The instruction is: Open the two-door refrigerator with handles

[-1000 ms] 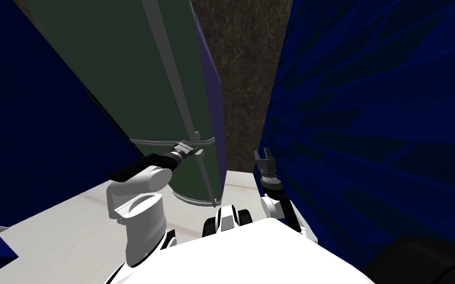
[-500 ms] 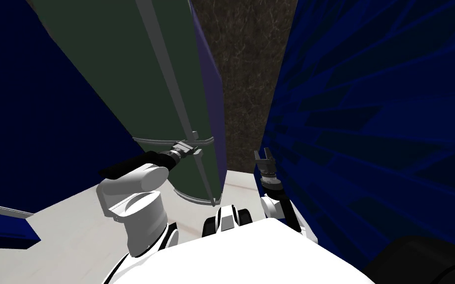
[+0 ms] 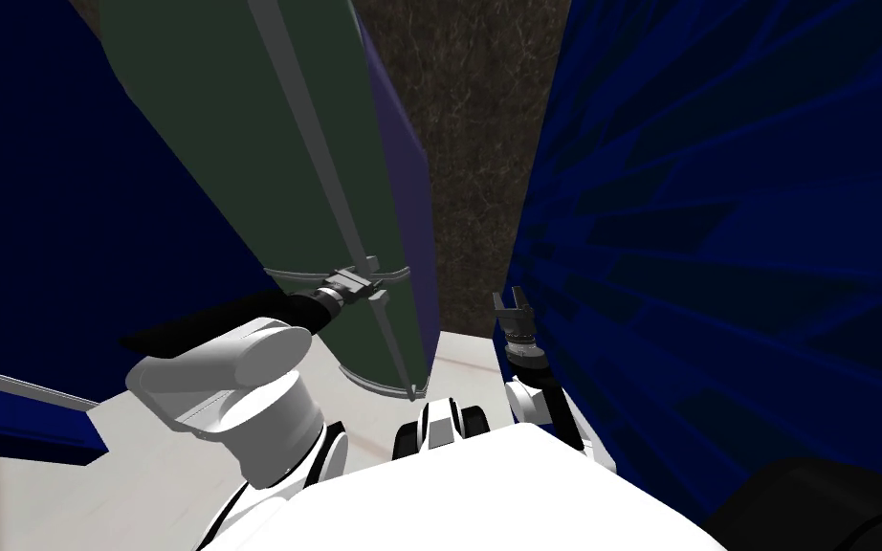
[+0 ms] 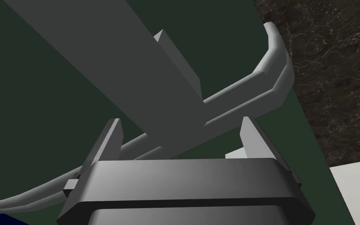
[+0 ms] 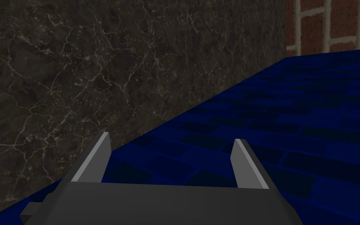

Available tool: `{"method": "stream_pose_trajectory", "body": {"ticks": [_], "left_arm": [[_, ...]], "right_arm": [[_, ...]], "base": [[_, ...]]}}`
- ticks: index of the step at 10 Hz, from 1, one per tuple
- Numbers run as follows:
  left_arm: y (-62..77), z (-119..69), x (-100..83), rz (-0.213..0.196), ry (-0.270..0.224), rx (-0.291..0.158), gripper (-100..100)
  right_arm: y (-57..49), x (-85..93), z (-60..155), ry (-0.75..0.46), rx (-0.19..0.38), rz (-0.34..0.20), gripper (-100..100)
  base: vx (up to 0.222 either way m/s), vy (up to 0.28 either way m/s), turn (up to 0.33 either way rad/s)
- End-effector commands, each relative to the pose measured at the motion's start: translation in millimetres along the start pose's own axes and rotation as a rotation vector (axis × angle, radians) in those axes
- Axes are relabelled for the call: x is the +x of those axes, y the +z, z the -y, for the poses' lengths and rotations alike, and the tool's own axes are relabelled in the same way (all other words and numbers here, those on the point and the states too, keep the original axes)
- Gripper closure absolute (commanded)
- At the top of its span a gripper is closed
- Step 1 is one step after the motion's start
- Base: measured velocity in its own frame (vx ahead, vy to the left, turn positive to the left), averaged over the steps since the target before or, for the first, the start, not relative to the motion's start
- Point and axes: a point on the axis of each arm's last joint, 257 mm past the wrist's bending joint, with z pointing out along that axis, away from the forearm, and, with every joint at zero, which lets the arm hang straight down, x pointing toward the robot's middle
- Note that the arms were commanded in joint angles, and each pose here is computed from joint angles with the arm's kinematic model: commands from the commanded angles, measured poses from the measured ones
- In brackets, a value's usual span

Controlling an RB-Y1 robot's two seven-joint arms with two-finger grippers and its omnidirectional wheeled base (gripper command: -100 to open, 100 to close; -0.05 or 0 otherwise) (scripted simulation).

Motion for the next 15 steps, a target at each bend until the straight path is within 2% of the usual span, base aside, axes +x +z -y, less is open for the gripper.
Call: {"method": "stream_pose_trajectory", "body": {"ticks": [1, 2, 5, 6, 7, 9, 10, 13, 14, 15], "left_arm": [[-12.7, 4.7, 15.8, -0.031, 0.006, 0.018, -100], [-9.9, 3.5, 10.6, -0.024, 0.005, 0.013, -100], [-15.3, 6.3, 16.1, -0.026, 0.006, 0.017, -100], [-11.1, 4.0, 11.8, -0.025, 0.005, 0.014, 100], [-13.3, 6.1, 13.5, -0.023, 0.004, 0.018, 100], [-11.8, -8.1, 28.7, -0.066, 0.001, -0.026, 100], [-11.8, -8.1, 28.7, -0.066, 0.001, -0.026, 100], [-12.4, -34.0, 51.5, -0.128, -0.002, -0.106, 100], [-12.4, -34.0, 51.5, -0.128, -0.002, -0.106, 100], [-13.3, -42.7, 59.1, -0.148, -0.003, -0.133, 100]], "right_arm": [[0.0, 0.0, 0, 0.000, 0.000, 0.000, 0], [0.0, 0.0, 0, 0.000, 0.000, 0.000, 0], [-0.1, 0.0, 0, 0.000, 0.000, 0.000, 0], [0.0, 0.0, 0, 0.000, 0.000, 0.000, 0], [0.0, 0.0, 0, 0.000, 0.000, 0.000, 0], [0.1, 0.0, 0, 0.000, 0.000, 0.000, 0], [0.1, 0.0, 0, 0.000, 0.000, 0.000, 0], [0.1, 0.0, 0, 0.000, 0.000, 0.000, 0], [0.1, -0.1, 0, 0.000, 0.000, 0.000, 0], [0.1, 0.0, 0, 0.000, 0.000, 0.000, 0]], "base": [[0.001, -0.018, 0.020], [0.001, -0.006, 0.002], [0.088, -0.009, -0.009], [-0.064, 0.004, 0.026], [-0.031, 0.017, 0.031], [-0.136, 0.222, -0.061], [-0.160, 0.258, -0.073], [-0.211, 0.286, -0.057], [-0.176, 0.256, -0.042], [-0.215, 0.243, -0.031]]}}
